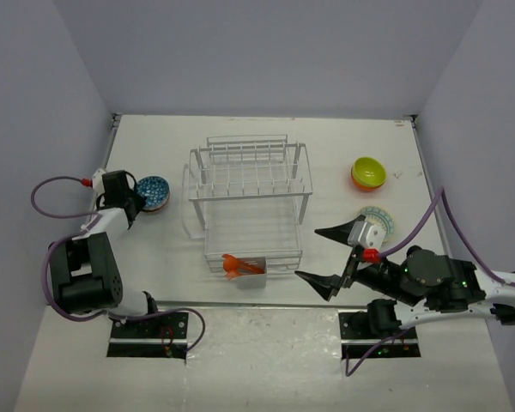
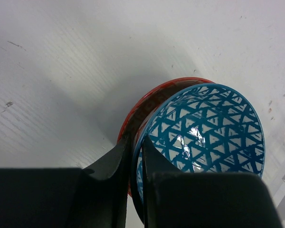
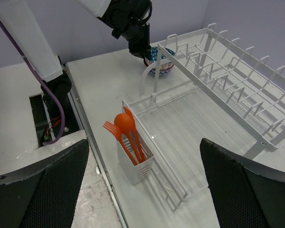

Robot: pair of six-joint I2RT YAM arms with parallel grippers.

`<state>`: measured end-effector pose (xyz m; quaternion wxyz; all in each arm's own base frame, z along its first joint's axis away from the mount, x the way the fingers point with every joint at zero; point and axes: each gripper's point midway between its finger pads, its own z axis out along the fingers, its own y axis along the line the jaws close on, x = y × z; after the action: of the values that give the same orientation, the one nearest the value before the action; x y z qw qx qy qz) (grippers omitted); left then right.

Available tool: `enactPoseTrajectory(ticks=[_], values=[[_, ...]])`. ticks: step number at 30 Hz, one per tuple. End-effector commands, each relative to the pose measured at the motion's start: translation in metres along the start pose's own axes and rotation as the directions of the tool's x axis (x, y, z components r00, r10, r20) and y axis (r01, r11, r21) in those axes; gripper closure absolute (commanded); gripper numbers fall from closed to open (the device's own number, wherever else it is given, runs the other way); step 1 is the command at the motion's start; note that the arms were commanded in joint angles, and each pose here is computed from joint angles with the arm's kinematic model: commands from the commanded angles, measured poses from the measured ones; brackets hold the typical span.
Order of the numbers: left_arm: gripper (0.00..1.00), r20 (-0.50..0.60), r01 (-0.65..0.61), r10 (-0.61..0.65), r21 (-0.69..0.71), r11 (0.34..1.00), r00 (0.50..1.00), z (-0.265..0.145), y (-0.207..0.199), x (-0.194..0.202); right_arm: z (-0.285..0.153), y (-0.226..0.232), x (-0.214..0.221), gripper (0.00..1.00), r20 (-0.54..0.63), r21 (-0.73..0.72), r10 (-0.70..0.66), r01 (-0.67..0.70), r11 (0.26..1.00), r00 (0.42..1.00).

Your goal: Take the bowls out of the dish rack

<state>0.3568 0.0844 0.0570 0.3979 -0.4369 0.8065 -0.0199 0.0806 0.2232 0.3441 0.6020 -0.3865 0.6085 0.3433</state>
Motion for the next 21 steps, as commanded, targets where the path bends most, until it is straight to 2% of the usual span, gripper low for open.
enactPoseTrajectory(ticks=[1,4,9,12,16,21], values=[[0.92,0.079,0.030,-0.034,0.046,0.998,0.996,-0.002,-0.020,-0.030,-0.002,0.002,0.000,0.01,0.013,-0.012,0.024,-0.024,1.000,1.000],[0.86,0.080,0.031,-0.035,0.044,0.999,0.996,-0.004,-0.019,-0.031,-0.003,0.003,0.001,0.01,0.011,-0.011,0.054,-0.054,0.998,0.998],[0.70,0.105,0.032,-0.040,0.071,0.997,0.994,-0.013,-0.027,-0.040,-0.003,0.003,0.001,0.01,0.011,-0.013,0.057,-0.057,0.998,0.998],[0.65,0.112,0.030,-0.038,0.074,0.997,0.993,-0.020,-0.029,-0.046,-0.004,0.002,0.002,0.01,0.010,-0.011,0.058,-0.058,0.998,0.998],[0.62,0.124,0.027,-0.036,0.071,0.997,0.992,-0.026,-0.030,-0.052,-0.004,0.002,0.003,0.01,0.011,-0.011,0.061,-0.060,0.998,0.998],[0.67,0.077,0.018,-0.023,0.062,0.998,0.997,-0.024,-0.030,-0.044,-0.004,0.003,0.002,0.01,0.011,-0.013,0.062,-0.062,0.998,0.998]])
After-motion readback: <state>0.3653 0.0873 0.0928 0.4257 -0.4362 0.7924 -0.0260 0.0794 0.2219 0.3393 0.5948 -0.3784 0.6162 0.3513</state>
